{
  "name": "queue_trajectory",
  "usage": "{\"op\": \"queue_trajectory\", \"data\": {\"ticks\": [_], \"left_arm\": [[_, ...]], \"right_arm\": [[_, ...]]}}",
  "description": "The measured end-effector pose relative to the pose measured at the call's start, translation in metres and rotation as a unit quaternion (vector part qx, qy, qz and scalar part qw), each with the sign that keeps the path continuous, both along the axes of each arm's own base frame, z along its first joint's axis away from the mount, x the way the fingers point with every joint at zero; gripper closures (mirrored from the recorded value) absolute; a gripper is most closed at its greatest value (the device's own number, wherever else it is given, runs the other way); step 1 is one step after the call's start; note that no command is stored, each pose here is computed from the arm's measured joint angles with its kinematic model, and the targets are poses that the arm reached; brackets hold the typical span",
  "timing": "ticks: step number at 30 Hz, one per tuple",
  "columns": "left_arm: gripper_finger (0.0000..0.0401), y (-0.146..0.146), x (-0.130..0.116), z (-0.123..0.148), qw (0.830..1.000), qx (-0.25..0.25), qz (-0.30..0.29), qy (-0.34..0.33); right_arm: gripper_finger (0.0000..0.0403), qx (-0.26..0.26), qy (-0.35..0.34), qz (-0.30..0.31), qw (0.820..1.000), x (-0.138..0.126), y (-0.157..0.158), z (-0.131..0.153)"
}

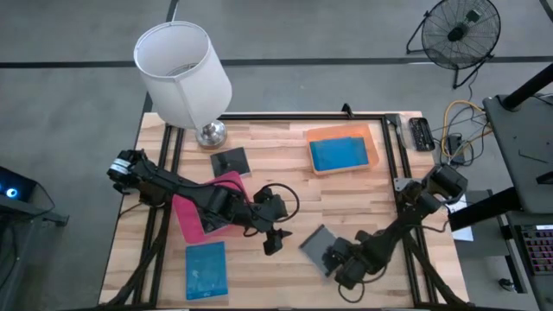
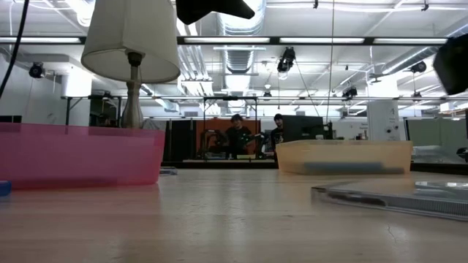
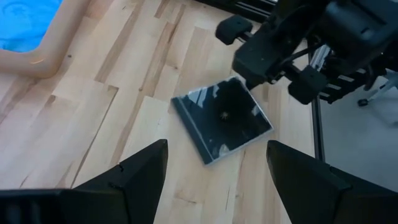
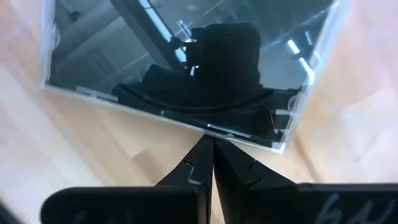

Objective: Pick & place jewel cases by type
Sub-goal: Put the bottom black CD case into the pink bin

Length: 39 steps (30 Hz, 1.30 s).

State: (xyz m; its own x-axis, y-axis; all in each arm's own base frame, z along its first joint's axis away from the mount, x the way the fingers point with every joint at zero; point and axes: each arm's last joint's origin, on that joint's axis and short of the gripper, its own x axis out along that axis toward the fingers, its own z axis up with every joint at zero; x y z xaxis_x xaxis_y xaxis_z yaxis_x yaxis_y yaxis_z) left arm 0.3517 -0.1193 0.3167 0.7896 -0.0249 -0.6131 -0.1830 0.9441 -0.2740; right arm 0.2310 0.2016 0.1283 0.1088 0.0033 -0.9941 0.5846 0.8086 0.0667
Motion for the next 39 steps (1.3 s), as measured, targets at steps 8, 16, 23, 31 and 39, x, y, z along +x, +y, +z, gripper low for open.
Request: {"op": "queue_trajectory", "data": {"ticks": [8, 16, 23, 31, 39], "left_arm": [[0.0144, 0.0, 0.0, 0.001, 1.0, 0.002, -0.002, -0.001], [0.0144, 0.0, -0.001, 0.0, 1.0, 0.01, -0.009, 0.001], [0.0144, 0.004, -0.001, -0.001, 1.0, -0.007, 0.012, 0.012], [0.0144, 0.011, -0.004, -0.012, 0.989, -0.102, 0.09, 0.06], [0.0144, 0.005, -0.002, -0.036, 0.975, -0.182, 0.127, 0.031]], "right_arm": [[0.0394, -0.041, 0.013, 0.011, 0.999, 0.014, -0.027, 0.0], [0.0394, -0.05, 0.023, 0.033, 0.998, 0.031, -0.055, 0.001], [0.0394, -0.05, 0.019, 0.041, 0.998, 0.043, -0.074, 0.001], [0.0394, -0.044, -0.002, 0.004, 0.999, 0.043, -0.074, 0.008], [0.0354, -0.004, -0.066, -0.066, 0.996, 0.036, -0.076, 0.046]]}}
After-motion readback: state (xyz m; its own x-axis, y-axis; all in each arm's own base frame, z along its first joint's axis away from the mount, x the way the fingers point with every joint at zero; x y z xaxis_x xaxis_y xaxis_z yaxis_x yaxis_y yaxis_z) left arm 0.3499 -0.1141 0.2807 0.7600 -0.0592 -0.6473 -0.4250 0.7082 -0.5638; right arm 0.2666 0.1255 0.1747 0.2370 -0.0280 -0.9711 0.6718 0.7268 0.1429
